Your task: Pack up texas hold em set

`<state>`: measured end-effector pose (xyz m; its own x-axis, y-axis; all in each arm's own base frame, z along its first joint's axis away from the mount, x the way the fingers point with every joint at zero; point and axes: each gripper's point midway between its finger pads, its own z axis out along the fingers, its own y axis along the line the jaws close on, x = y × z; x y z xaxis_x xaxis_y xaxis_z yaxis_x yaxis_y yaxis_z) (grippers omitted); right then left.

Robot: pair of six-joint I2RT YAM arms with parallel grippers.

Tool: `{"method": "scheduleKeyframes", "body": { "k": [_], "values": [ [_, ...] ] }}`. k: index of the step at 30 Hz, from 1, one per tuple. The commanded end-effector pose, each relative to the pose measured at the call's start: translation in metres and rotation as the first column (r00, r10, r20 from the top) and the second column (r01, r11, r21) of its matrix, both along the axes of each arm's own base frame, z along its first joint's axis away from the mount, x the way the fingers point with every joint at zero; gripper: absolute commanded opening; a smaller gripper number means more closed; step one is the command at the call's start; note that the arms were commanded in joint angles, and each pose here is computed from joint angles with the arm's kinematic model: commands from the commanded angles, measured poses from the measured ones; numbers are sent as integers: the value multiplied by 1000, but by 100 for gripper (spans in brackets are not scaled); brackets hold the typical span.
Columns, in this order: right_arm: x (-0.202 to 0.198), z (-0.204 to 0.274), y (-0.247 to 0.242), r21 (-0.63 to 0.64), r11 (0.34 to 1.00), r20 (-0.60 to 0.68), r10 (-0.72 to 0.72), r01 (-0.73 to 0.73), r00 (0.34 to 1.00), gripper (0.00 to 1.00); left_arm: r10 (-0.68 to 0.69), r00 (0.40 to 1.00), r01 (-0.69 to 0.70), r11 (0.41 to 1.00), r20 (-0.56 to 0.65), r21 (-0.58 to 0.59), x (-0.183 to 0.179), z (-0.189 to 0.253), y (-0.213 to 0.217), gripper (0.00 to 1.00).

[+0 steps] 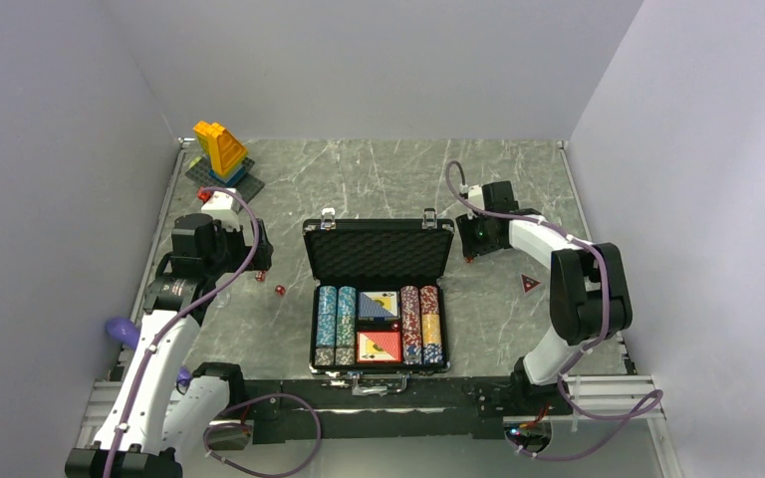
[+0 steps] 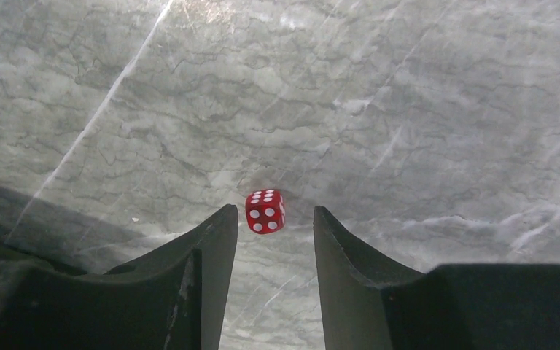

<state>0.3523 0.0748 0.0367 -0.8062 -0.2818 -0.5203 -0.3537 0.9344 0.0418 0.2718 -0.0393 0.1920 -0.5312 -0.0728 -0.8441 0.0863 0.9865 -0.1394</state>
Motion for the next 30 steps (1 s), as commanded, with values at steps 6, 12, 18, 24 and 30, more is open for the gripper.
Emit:
{"method": "scheduleKeyframes", "body": {
  "k": [6, 12, 18, 24, 30],
  "values": [
    [3, -6, 3, -36, 999, -15, 29, -29, 999, 42, -9, 998, 9, 1000, 67, 1, 9, 19, -1, 99],
    [2, -10, 2, -49, 998, -24, 26, -27, 999, 38, -8, 998, 8, 1000, 67, 1, 9, 19, 0, 99],
    [1, -14, 2, -54, 998, -30, 27, -28, 999, 36, -8, 998, 8, 1000, 68, 0, 8, 19, 0, 99],
    [2, -15, 4, -56, 998, -27, 30, -32, 999, 35, -7, 998, 8, 1000, 67, 0, 8, 19, 0, 99],
    [1, -18, 4, -66, 997, -33, 34, -36, 999, 35, -9, 998, 9, 1000, 67, -1, 9, 19, -1, 99]
  ]
}}
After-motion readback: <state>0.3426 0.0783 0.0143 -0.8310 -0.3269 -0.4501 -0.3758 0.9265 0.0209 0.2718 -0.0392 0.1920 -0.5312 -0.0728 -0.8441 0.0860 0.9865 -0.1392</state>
